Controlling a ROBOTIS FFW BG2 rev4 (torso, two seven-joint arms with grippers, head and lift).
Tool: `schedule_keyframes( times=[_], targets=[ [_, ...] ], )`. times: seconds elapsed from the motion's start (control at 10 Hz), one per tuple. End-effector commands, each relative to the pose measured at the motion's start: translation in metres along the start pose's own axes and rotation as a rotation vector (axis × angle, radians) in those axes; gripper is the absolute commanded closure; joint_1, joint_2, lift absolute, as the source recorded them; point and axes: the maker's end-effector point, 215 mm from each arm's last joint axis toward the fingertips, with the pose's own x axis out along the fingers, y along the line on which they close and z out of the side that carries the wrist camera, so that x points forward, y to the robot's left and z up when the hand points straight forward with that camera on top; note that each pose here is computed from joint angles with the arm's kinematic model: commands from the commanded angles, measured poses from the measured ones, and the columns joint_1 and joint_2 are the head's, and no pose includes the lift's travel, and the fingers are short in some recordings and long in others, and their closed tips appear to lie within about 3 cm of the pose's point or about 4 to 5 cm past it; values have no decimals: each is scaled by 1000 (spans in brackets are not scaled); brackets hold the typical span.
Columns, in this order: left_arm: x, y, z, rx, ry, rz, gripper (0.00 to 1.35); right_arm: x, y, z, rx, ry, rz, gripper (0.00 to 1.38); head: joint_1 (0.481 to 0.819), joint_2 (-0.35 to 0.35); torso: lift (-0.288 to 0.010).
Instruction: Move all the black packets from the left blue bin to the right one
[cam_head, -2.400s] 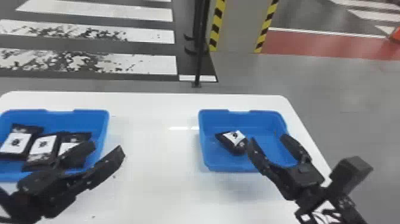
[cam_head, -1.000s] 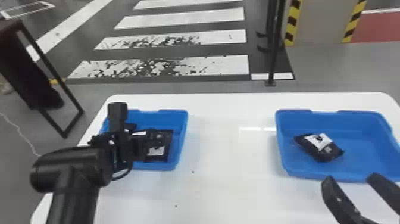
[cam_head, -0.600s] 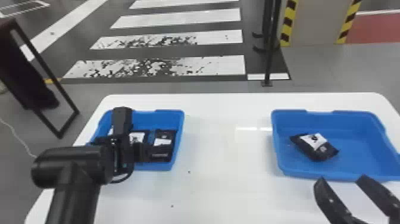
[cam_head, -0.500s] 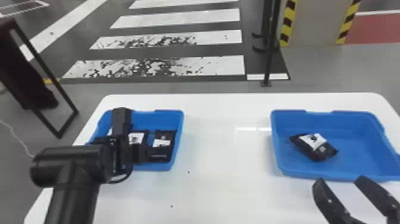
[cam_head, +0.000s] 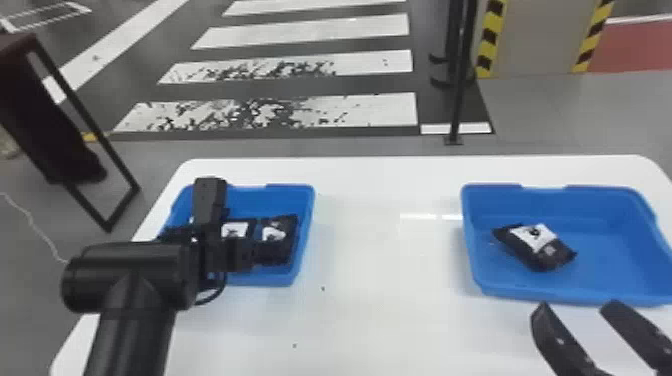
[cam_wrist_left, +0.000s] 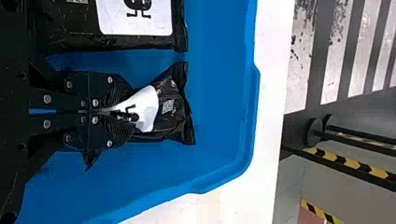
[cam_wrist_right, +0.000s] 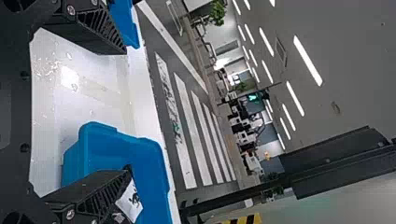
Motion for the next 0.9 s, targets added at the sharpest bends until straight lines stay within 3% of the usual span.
schedule_keyframes(
  times=[0.0, 0.2, 0.5, 0.8],
  targets=[
    [-27, 3, 12, 23, -78, 14, 1190, 0, 2, 1, 1, -1, 4, 116, 695, 176, -140],
    [-75, -17, 26, 60, -191, -19, 1190, 2, 2, 3, 9, -9, 10, 116, 695, 194, -140],
    [-117, -99, 45, 143, -361, -203, 1190, 20, 8, 12, 24, -39, 80, 116, 695, 161, -140],
    [-128, -175, 37, 165, -393, -369, 1190, 45, 28, 16, 56, -46, 192, 116, 695, 80, -140]
  ],
)
